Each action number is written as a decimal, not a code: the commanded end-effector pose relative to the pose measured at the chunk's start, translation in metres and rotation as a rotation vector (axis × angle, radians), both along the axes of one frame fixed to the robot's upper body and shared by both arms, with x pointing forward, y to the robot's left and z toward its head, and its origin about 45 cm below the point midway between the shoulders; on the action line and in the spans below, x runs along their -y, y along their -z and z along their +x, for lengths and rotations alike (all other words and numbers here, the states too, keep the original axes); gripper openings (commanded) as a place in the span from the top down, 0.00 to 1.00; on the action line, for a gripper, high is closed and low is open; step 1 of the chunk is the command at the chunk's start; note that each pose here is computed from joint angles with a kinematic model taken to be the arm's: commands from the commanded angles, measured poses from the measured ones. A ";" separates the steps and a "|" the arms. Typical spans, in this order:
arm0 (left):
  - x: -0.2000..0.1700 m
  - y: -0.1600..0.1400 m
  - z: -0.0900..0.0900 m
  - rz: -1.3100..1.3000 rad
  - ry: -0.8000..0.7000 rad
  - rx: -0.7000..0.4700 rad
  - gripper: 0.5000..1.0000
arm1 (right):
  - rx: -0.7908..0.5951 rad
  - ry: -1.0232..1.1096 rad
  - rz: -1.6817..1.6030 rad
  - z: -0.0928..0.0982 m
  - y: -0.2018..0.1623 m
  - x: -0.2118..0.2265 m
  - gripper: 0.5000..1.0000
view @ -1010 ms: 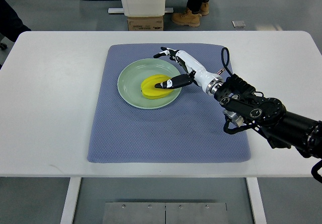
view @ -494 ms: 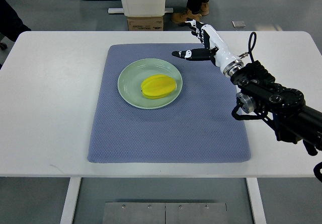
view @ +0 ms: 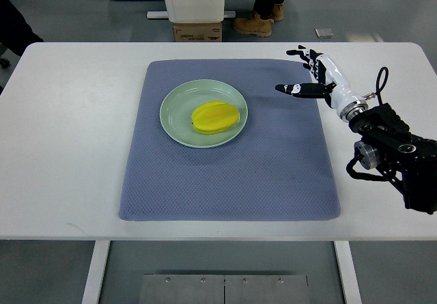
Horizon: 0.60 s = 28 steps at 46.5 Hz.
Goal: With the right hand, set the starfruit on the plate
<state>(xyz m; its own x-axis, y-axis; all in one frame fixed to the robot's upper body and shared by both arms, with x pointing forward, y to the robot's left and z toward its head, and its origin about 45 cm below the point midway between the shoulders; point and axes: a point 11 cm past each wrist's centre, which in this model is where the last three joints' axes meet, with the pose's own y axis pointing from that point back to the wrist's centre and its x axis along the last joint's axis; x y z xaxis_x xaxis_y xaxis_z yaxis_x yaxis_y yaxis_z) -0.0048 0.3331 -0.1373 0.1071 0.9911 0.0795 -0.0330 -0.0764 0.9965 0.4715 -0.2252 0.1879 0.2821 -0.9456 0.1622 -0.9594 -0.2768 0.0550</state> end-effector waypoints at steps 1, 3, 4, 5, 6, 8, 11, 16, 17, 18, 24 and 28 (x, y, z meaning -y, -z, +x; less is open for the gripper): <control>0.000 0.000 0.000 0.000 0.000 0.000 0.00 | -0.061 0.070 0.088 -0.001 0.009 0.011 0.00; 0.000 0.000 0.000 0.000 0.000 0.000 0.00 | -0.092 0.104 0.126 -0.001 0.011 0.015 0.00; 0.000 0.000 0.000 0.000 0.000 0.000 0.00 | -0.107 0.118 0.142 -0.001 0.013 0.017 0.00; 0.000 0.000 0.000 0.000 0.000 0.000 0.00 | -0.122 0.133 0.162 0.000 0.014 0.019 0.00; 0.000 0.000 0.000 0.000 0.000 0.000 0.00 | -0.135 0.146 0.178 0.000 0.015 0.020 0.00; 0.000 0.000 0.000 0.000 0.000 0.000 0.00 | -0.155 0.169 0.210 0.001 0.015 0.023 0.00; 0.000 0.000 0.000 0.000 0.000 0.000 0.00 | -0.170 0.191 0.269 0.003 0.013 0.025 0.00; 0.000 0.000 0.000 0.000 0.000 0.000 0.00 | -0.202 0.235 0.417 0.008 0.008 0.036 0.00; 0.000 0.000 0.000 0.000 0.000 0.000 0.00 | -0.214 0.247 0.442 0.007 0.010 0.039 0.00; 0.000 0.000 0.000 0.000 0.000 0.000 0.00 | -0.224 0.256 0.467 0.007 0.012 0.041 0.00; 0.000 0.000 0.000 0.000 0.000 0.000 0.00 | -0.232 0.300 0.569 0.006 0.014 0.055 0.00; 0.000 0.000 0.000 0.000 0.000 0.000 0.00 | -0.240 0.307 0.582 0.003 0.019 0.058 0.00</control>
<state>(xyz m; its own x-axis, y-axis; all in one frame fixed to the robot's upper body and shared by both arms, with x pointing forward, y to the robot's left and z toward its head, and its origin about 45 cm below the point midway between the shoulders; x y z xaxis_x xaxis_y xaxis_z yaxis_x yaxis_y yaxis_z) -0.0048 0.3331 -0.1373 0.1072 0.9911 0.0795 -0.0331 -0.0764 0.9965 0.4763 -0.2814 0.1720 -0.0421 -0.9060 -0.4212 -0.9796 -0.0455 0.1959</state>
